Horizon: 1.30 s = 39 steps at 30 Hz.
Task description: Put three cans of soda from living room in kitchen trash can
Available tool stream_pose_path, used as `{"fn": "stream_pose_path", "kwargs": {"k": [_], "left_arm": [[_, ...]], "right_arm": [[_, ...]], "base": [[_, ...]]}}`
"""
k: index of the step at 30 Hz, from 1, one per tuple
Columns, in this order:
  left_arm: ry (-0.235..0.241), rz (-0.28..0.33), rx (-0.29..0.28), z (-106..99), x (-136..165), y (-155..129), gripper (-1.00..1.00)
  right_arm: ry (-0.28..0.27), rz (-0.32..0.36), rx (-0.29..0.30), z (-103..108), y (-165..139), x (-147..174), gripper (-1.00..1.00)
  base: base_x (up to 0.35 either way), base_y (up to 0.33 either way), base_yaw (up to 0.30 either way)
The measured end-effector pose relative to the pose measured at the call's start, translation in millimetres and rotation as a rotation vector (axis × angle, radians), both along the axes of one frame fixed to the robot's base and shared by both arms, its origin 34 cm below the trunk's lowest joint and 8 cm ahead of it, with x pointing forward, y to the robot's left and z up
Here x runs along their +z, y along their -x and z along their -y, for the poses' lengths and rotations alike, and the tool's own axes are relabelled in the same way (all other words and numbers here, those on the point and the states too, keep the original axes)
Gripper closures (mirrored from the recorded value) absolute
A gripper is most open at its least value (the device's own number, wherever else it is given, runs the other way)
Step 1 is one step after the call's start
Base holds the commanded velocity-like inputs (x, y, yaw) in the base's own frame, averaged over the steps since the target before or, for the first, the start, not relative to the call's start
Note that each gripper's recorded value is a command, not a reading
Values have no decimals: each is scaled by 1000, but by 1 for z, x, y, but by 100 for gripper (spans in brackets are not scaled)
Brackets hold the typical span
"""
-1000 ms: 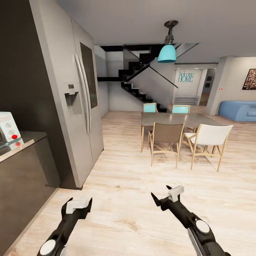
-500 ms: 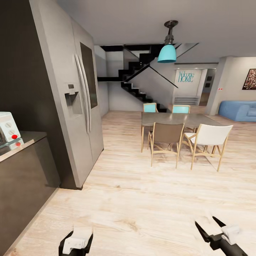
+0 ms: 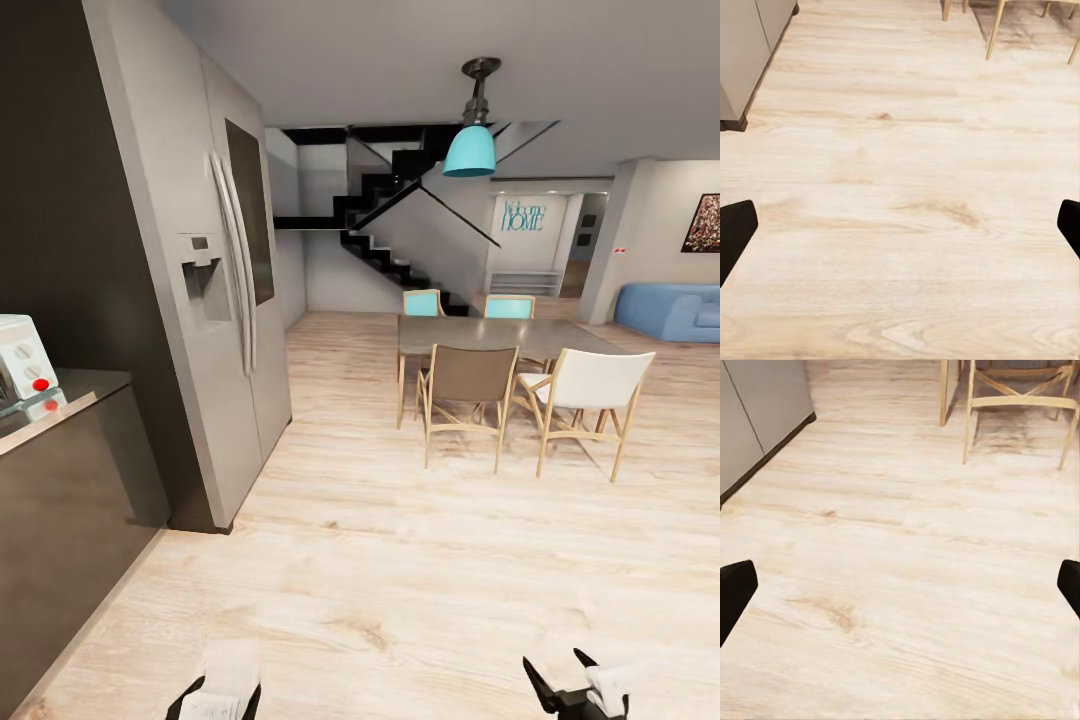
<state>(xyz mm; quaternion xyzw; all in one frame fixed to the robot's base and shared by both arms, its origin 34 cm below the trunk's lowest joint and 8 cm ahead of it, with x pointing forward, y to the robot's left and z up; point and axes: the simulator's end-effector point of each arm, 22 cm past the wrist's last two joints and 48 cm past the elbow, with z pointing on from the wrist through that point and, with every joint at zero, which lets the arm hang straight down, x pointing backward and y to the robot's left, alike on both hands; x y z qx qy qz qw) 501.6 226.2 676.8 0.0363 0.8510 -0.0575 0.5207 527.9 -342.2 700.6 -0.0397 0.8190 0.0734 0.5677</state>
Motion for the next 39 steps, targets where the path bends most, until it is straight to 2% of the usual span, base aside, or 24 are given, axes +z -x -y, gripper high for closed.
{"fn": "stream_pose_path", "kwargs": {"k": [6, 13, 15, 20, 27, 33, 39], "left_arm": [[0, -14, 0, 0, -6, 3, -100], [-2, -20, 2, -1, -7, 1, -100], [-3, -3, 3, -2, 0, -10, -100], [-3, 7, 2, -2, 4, -17, -100], [-3, 6, 3, -2, 3, -18, -100], [-4, -6, 4, -3, -3, -14, -100], [-3, -5, 4, -2, -3, -14, -100]], "right_arm": [[37, -49, -6, -21, 1, -22, -100], [62, -62, -51, -20, 0, -29, -100], [68, -64, -56, -20, 0, -30, -100], [75, -65, -55, -20, 1, -31, -100], [77, -67, -41, -25, 0, -31, -100], [59, -67, -29, -40, 0, -33, -100], [47, -62, -28, -45, 0, -31, -100]], "base": [[7, 0, 0], [170, 0, 0], [282, 0, 0], [267, 0, 0], [205, 0, 0], [43, 0, -36], [11, 0, -137]]}}
